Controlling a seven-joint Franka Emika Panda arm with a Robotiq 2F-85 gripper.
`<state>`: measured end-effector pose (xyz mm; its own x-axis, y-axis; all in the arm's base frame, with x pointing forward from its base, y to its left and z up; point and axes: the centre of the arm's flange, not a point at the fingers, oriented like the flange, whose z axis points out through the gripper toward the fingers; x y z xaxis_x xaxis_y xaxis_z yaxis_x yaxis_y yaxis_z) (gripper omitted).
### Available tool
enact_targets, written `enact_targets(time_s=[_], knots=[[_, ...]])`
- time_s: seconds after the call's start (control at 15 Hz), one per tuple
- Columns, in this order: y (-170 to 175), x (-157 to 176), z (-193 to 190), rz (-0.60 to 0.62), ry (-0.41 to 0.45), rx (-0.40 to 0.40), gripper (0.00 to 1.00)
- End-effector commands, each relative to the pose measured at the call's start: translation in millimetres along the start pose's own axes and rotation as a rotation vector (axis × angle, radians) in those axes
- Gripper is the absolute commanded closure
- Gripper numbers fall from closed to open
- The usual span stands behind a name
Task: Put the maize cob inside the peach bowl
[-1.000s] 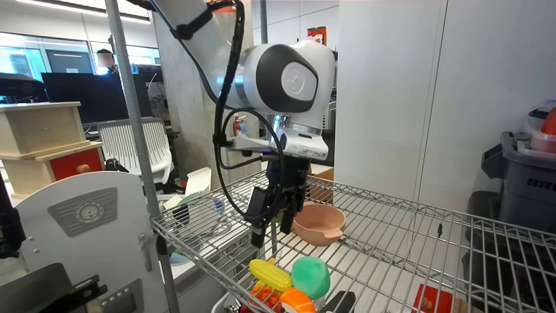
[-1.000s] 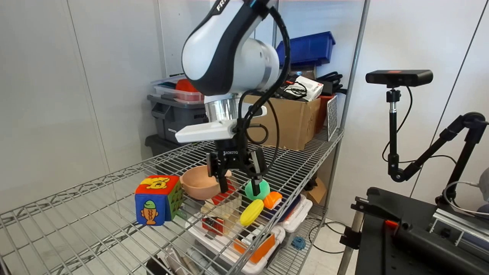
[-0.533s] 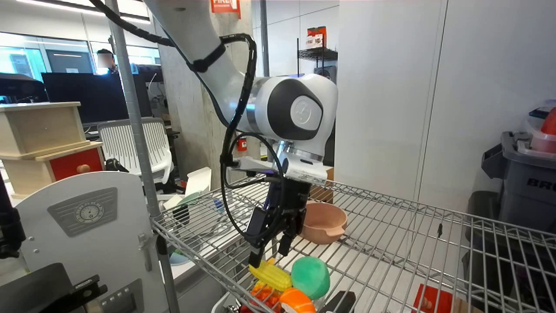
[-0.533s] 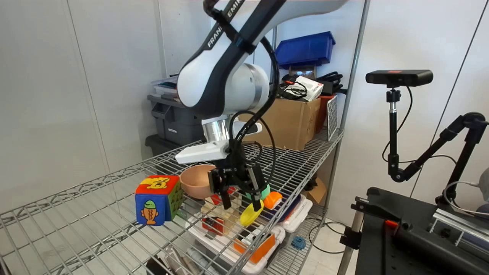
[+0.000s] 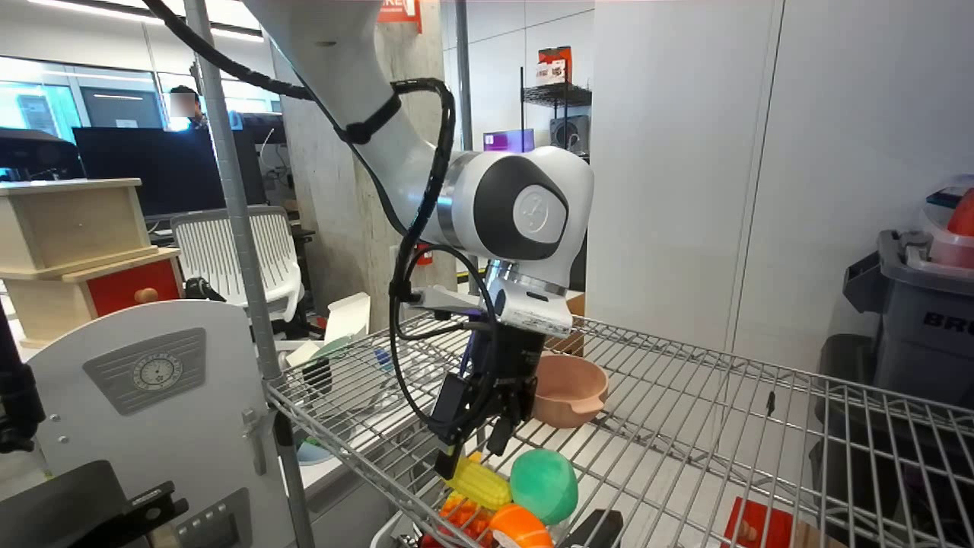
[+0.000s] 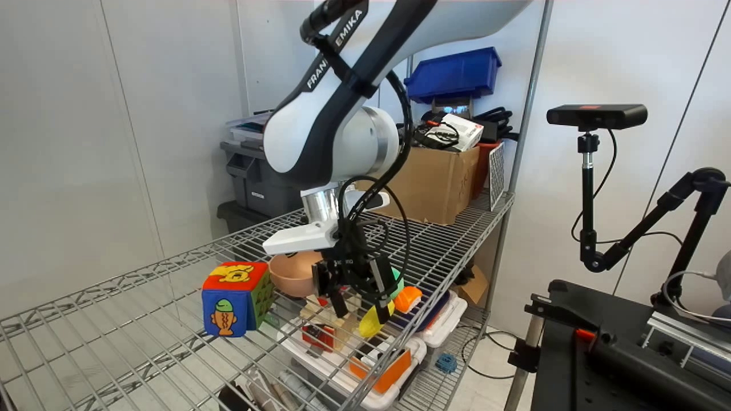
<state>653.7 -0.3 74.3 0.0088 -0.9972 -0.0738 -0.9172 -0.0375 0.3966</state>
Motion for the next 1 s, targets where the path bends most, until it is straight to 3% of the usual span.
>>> enact_targets(time_s=[0.0, 0.13, 0.6, 0.93], knots=[[-10, 1, -1, 0.018, 0.010, -0.019, 0.30], [-10, 1, -1, 0.015, 0.013, -0.019, 0.38], [-5, 0, -6, -0.004, 0.018, -0.004, 0.90], [48, -37, -38, -0.101, 0.067, 0.064, 0.90]])
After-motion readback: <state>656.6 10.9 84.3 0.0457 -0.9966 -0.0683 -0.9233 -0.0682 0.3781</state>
